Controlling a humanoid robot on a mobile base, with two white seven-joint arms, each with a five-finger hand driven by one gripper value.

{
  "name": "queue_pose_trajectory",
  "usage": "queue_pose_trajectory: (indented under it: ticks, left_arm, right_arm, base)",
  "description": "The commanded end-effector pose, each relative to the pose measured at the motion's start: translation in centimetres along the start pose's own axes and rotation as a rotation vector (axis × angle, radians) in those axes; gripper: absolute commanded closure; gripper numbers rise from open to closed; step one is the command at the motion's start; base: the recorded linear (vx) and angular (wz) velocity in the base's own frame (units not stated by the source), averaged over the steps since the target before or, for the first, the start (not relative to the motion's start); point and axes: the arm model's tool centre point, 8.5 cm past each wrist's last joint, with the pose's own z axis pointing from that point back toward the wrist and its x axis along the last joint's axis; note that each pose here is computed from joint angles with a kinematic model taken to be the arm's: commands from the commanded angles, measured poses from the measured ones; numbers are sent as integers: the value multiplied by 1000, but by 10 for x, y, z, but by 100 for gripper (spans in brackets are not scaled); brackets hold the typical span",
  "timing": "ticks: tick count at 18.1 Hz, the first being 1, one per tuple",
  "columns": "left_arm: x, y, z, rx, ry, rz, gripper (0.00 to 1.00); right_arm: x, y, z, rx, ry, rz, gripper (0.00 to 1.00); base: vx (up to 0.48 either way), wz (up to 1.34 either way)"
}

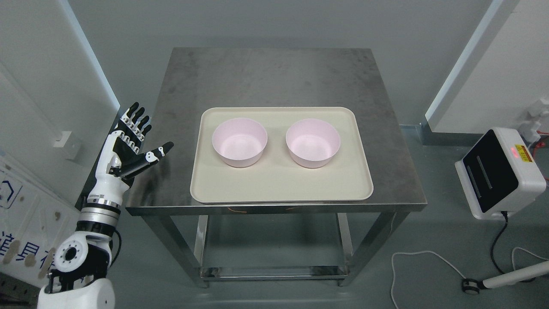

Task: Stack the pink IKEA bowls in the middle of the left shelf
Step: 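Reach the left hand over the pink bowl nearer the left hand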

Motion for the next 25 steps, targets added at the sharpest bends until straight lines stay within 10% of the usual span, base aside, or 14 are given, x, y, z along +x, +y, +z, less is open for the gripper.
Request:
queue_pose_trajectory:
  ticks: [1, 8, 25]
  left_arm:
    - [-2, -12, -2, -39, 1, -1, 0]
    - [14, -51, -28, -188, -61, -72, 0]
    - [10, -104, -126, -537, 298, -657, 17]
  right_arm:
    - [0, -11, 0, -18, 0, 3, 0]
    - [0, -11, 0, -17, 0, 1, 0]
    - [0, -11, 0, -17, 0, 3, 0]
  base:
    - [0, 0]
    - [0, 0]
    - [0, 0]
